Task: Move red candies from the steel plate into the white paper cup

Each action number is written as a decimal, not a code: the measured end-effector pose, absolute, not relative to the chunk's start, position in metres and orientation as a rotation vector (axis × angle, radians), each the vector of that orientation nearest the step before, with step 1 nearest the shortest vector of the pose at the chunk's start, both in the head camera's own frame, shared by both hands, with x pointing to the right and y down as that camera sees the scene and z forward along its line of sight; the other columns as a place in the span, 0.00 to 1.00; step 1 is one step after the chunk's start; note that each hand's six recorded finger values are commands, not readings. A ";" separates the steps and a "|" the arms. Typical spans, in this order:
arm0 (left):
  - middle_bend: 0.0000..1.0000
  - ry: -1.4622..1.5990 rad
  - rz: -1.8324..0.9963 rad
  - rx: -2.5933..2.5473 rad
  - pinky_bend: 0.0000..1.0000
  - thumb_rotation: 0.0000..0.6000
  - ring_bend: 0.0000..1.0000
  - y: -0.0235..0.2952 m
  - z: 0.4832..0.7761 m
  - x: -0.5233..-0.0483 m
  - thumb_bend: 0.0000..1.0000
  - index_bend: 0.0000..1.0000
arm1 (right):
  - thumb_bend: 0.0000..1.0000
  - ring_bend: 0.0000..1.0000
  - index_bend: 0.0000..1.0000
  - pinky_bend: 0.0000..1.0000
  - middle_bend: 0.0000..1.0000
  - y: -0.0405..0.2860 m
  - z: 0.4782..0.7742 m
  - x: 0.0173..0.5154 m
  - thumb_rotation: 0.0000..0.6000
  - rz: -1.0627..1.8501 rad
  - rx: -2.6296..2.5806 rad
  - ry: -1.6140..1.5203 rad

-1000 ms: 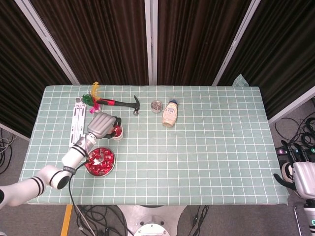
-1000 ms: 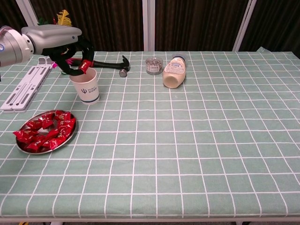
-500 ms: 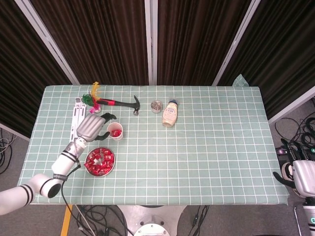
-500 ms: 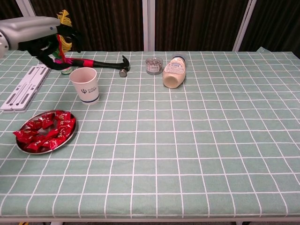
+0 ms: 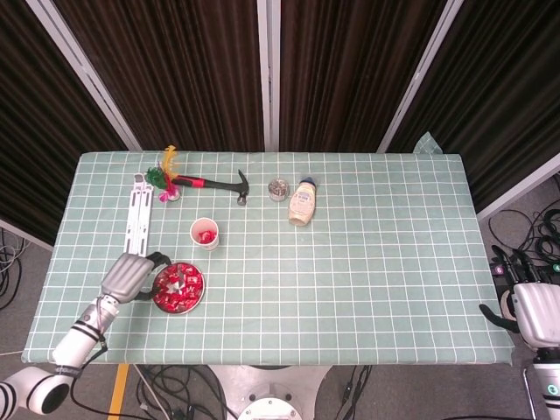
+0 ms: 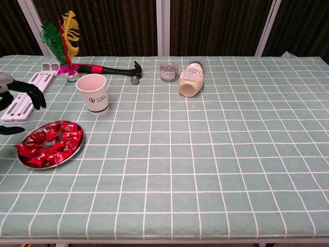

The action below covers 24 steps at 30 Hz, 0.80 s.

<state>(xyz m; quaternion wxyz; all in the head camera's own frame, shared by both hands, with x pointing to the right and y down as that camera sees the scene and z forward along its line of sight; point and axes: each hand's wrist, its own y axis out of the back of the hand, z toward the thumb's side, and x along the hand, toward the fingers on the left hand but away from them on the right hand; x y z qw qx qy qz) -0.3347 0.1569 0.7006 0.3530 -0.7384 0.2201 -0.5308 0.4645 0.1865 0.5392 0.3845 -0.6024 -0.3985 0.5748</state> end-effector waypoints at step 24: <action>0.53 0.563 -1.463 -1.906 1.00 1.00 0.82 0.160 0.739 -0.322 0.26 0.47 | 0.10 0.09 0.06 0.26 0.23 0.189 0.536 0.471 1.00 1.487 -1.511 -1.030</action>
